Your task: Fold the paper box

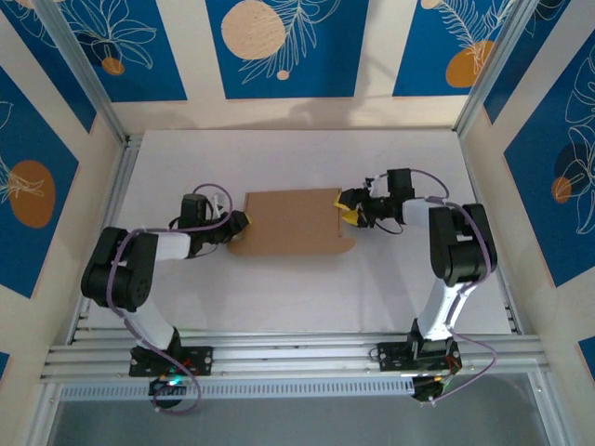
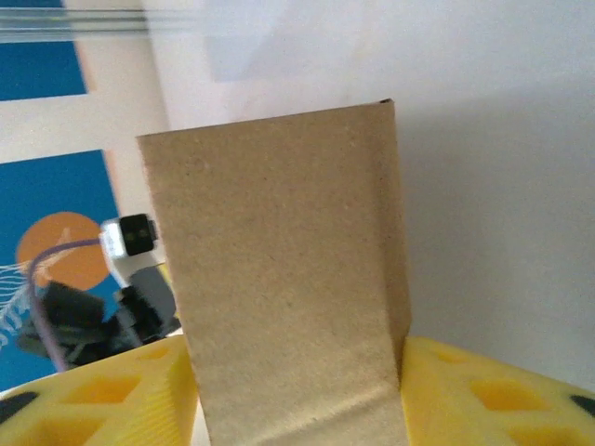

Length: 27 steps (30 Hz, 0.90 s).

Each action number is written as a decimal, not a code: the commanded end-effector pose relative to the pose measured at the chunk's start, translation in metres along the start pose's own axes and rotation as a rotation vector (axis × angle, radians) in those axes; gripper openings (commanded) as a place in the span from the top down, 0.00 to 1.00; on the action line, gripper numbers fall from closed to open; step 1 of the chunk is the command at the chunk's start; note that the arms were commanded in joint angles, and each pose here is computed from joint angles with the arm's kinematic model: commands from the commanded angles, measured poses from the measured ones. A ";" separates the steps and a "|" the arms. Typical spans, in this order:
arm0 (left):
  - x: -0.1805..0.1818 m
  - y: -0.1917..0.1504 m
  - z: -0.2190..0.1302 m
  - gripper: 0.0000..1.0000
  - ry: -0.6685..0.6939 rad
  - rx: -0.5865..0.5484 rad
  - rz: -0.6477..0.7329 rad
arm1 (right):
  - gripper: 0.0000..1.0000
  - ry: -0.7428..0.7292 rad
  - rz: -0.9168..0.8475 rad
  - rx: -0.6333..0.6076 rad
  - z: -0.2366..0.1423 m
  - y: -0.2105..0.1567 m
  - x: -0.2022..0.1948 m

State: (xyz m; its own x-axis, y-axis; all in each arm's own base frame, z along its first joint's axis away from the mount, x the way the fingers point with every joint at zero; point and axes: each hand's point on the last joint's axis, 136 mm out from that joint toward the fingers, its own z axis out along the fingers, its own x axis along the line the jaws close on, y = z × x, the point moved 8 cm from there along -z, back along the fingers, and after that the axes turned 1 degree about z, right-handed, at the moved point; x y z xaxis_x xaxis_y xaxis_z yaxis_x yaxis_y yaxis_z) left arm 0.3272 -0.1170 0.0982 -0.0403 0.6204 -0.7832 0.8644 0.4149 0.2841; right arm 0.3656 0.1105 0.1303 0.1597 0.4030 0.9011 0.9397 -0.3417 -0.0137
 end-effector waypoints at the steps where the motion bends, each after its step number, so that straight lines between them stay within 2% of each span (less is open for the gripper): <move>1: 0.036 -0.049 0.000 0.61 0.194 0.215 -0.184 | 0.48 0.167 -0.032 0.143 -0.007 -0.029 0.042; 4: 0.035 -0.049 0.000 0.60 0.193 0.225 -0.185 | 0.47 0.214 -0.041 0.144 -0.014 -0.035 0.049; 8: 0.043 -0.055 0.005 0.60 0.198 0.257 -0.201 | 0.34 0.222 -0.082 0.239 -0.005 -0.052 0.057; 11: 0.048 -0.059 0.007 0.62 0.204 0.272 -0.206 | 0.27 0.154 -0.137 0.261 0.003 -0.063 0.060; 17: 0.048 -0.059 0.005 0.64 0.215 0.274 -0.192 | 0.21 0.039 -0.137 0.191 0.002 -0.062 0.057; 22: 0.051 -0.061 0.005 0.65 0.238 0.278 -0.190 | 0.23 -0.106 -0.045 0.049 -0.016 -0.048 0.036; 27: 0.057 -0.063 0.008 0.66 0.246 0.292 -0.201 | 0.20 -0.181 -0.062 0.012 -0.022 -0.048 0.029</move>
State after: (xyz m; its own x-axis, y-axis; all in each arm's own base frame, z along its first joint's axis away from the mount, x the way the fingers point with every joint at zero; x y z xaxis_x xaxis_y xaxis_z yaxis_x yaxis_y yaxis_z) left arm 0.3280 -0.1174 0.0963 -0.0573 0.6082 -0.7917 0.8905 0.3897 0.2349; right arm 0.3317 0.1189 0.1626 0.1521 0.5406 0.8274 0.9456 -0.3232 0.0374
